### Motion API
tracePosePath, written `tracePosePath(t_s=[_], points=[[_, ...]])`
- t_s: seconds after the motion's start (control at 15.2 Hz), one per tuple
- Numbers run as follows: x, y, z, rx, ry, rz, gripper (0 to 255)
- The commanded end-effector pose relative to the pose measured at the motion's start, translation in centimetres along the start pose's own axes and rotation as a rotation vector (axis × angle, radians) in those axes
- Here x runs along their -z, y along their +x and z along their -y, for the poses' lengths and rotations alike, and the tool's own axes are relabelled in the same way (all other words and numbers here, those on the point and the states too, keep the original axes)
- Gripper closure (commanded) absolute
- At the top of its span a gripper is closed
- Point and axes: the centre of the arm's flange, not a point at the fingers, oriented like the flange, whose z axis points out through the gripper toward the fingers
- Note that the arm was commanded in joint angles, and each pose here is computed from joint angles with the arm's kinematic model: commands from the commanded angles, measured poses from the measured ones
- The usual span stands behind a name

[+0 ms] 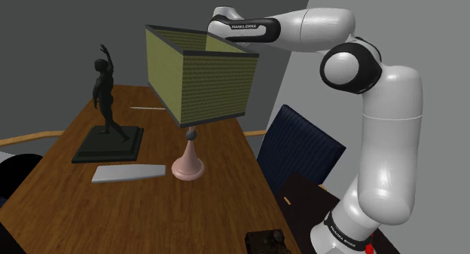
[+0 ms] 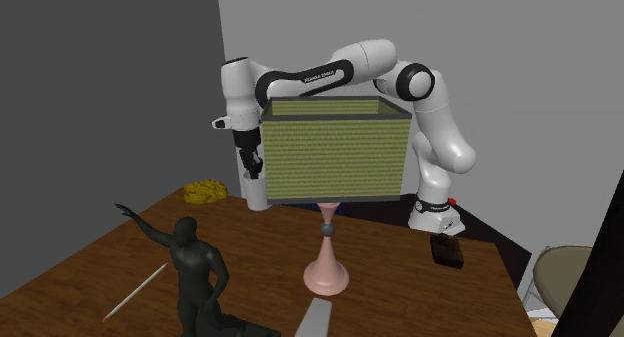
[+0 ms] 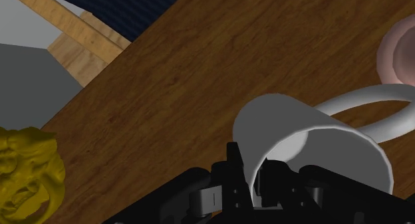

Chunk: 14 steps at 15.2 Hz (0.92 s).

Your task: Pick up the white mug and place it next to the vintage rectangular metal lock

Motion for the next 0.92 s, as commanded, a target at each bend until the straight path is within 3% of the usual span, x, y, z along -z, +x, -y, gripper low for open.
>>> tracePosePath(t_s=[0.0, 0.66, 0.86], points=[[1.0, 0.1, 0.0, 0.000, 0.000, 0.000, 255], [5.8, -0.1, 0.1, 0.000, 0.000, 0.000, 255], [5.7, -2.0, 3.6, 0.000, 0.000, 0.000, 255]])
